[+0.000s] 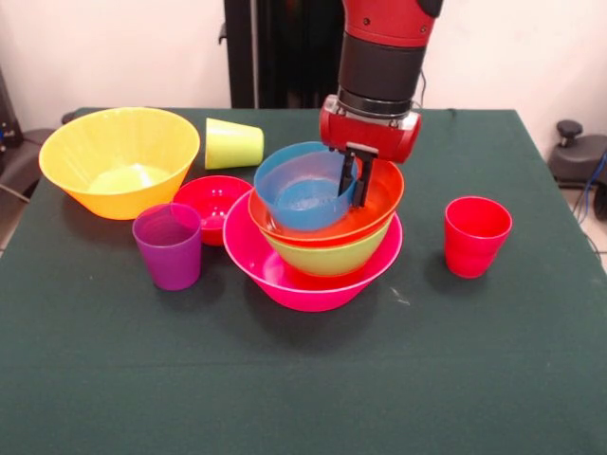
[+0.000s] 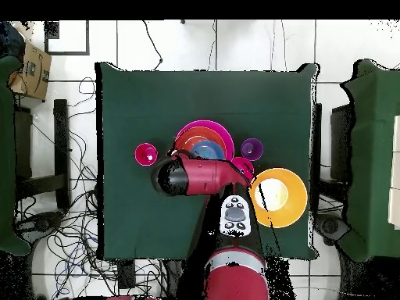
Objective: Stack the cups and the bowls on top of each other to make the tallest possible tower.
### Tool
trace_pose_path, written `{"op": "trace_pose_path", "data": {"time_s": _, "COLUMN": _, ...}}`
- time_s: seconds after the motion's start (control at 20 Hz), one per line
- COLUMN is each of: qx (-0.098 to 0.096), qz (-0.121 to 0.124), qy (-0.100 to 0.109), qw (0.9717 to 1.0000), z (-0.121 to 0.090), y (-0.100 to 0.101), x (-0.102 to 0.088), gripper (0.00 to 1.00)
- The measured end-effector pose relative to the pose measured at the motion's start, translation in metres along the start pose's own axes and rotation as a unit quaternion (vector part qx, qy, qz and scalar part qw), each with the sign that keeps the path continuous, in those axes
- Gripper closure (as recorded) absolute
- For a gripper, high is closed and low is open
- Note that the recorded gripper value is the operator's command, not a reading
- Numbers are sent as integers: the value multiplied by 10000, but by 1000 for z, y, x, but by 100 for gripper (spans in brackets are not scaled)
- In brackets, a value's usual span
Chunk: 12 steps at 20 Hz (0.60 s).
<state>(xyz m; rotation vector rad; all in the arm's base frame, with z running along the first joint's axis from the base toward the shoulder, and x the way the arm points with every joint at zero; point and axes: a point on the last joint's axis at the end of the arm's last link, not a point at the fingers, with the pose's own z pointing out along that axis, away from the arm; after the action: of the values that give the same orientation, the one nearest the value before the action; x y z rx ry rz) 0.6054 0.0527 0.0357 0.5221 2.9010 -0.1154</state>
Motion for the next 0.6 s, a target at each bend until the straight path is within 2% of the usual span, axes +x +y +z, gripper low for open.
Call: {"op": "trace_pose_path", "data": {"time_s": 0.6, "qx": 7, "qz": 128, "qy": 28, "qw": 9999, "z": 4, "y": 2, "x": -2, "gripper": 100}}
